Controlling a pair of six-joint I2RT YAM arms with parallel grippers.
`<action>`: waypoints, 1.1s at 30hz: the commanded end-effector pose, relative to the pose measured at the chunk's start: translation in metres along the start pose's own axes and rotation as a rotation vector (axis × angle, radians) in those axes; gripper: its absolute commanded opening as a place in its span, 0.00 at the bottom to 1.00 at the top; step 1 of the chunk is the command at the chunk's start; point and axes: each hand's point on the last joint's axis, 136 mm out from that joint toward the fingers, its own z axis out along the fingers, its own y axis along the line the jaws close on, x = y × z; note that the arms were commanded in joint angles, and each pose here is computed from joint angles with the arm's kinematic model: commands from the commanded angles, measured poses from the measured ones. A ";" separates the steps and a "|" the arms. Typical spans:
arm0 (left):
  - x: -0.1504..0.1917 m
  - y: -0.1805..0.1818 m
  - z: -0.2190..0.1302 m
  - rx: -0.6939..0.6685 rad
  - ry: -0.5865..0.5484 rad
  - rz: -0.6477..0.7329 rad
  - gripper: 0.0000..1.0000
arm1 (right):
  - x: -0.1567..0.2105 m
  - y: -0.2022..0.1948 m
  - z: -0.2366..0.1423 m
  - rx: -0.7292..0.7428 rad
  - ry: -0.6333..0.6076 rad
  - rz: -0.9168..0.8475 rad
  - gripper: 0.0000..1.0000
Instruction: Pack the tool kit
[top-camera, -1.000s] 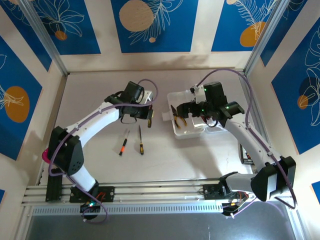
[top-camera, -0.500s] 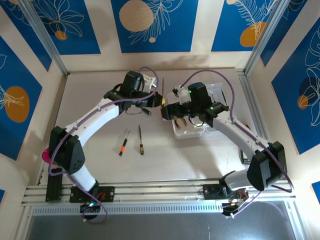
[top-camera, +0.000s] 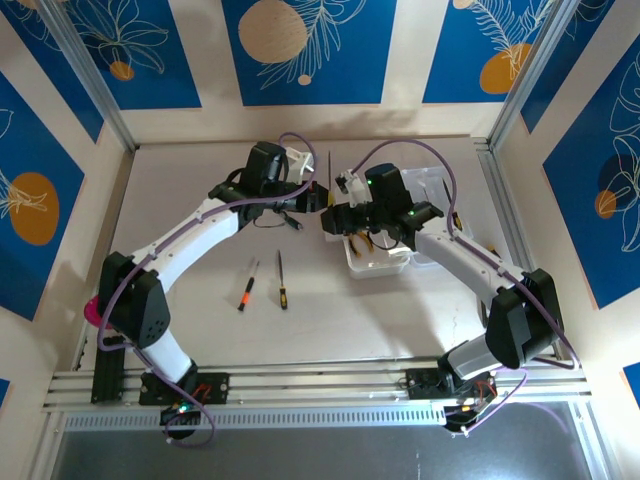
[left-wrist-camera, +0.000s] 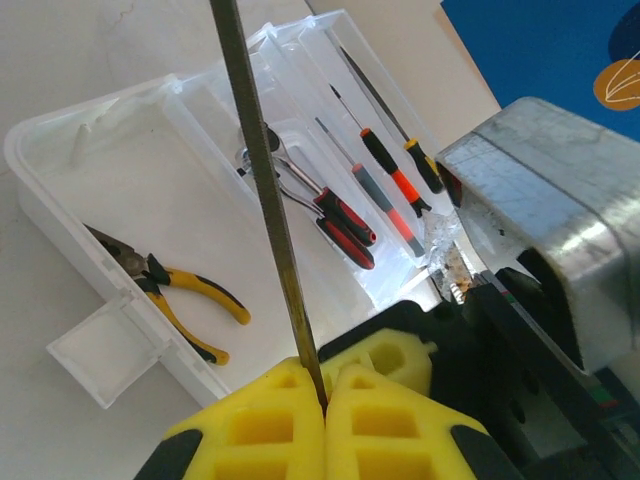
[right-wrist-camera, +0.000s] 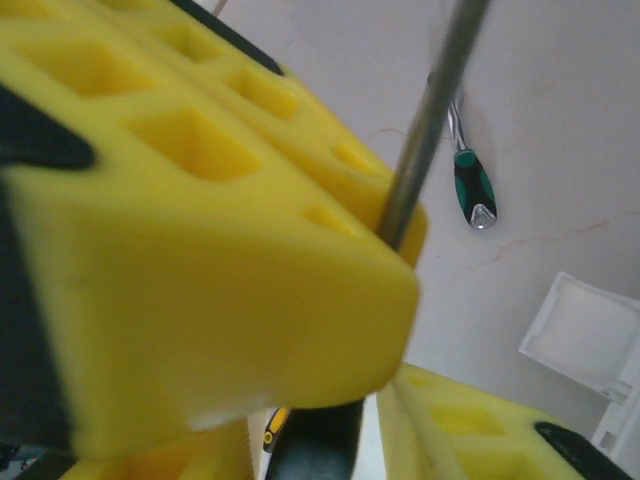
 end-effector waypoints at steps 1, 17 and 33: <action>0.008 -0.005 0.002 0.039 0.021 -0.009 0.00 | -0.016 0.009 -0.006 -0.012 -0.042 -0.030 0.19; 0.019 0.092 -0.064 -0.473 0.057 0.061 0.99 | 0.006 -0.085 -0.084 0.381 0.040 0.049 0.00; 0.100 0.164 -0.085 -0.693 0.243 -0.019 1.00 | 0.045 -0.232 -0.204 1.146 0.247 0.243 0.00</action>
